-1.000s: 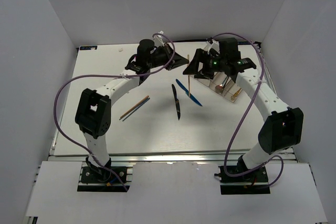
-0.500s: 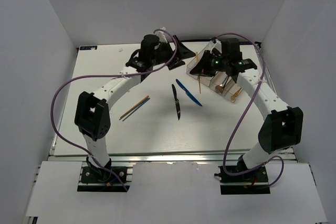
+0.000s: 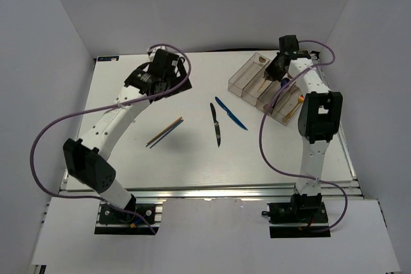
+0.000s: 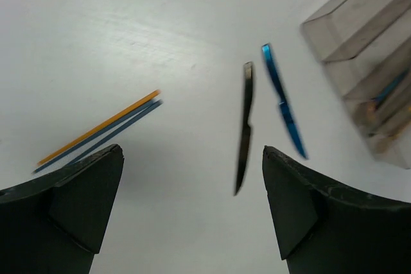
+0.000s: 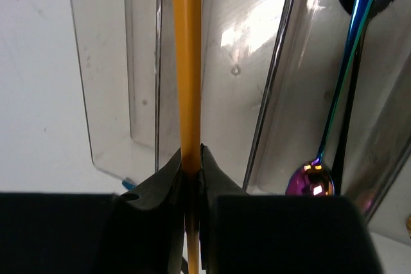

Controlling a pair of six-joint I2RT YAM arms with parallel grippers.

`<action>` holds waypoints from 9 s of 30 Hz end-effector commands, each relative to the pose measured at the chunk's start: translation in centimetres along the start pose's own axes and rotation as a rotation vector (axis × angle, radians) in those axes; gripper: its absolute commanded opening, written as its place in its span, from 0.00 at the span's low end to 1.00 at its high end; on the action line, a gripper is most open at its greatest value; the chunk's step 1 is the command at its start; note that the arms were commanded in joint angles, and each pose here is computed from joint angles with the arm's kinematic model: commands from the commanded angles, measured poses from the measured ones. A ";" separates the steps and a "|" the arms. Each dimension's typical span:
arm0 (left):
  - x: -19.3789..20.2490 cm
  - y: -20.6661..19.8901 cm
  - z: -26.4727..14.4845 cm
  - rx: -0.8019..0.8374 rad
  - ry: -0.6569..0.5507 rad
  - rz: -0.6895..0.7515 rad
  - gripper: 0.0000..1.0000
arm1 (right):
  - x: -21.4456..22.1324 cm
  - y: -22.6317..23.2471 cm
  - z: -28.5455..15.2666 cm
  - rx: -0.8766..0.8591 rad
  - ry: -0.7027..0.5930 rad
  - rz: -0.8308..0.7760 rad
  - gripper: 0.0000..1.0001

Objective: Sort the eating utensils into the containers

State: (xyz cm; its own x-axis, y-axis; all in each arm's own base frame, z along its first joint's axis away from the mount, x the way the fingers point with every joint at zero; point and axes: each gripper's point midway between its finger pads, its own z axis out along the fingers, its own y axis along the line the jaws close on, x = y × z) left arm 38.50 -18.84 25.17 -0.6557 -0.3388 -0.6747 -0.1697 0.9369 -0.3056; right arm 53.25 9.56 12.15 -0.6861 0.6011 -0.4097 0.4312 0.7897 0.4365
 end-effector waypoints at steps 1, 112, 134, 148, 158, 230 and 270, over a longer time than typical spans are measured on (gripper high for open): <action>1.2 4.4 -2.4 -0.116 -0.011 0.073 0.98 | -2.8 1.2 -0.7 0.029 -0.068 0.039 0.00; 22.1 7.8 10.0 -0.025 0.457 0.379 0.00 | 20.5 3.3 -17.4 -0.530 0.191 -0.321 0.89; 16.7 -9.3 1.9 0.712 0.404 0.057 0.00 | 24.2 8.3 -9.9 -0.521 0.297 -0.246 0.80; 12.3 -9.2 2.6 0.568 0.301 0.094 0.78 | 21.5 10.4 -9.2 -0.493 0.257 -0.255 0.00; 5.3 5.5 4.1 -0.050 0.186 0.083 0.98 | 3.5 4.3 -2.8 -0.159 0.026 -0.086 0.00; 13.5 16.1 13.5 -0.245 0.428 0.175 0.45 | 13.0 2.8 -17.8 -0.317 -0.009 -0.446 0.89; 10.3 9.9 5.3 0.086 0.230 -0.094 0.00 | 20.1 9.4 -18.6 -0.727 0.255 -0.258 0.89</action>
State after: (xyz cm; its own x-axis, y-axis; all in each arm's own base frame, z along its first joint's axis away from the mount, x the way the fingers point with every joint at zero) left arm 33.18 -9.88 7.19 -0.8431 -0.3113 -0.4384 -0.2563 0.9494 -0.1814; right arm 32.43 24.24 21.69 -0.8650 0.3030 -0.3999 -0.1319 0.6317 0.7639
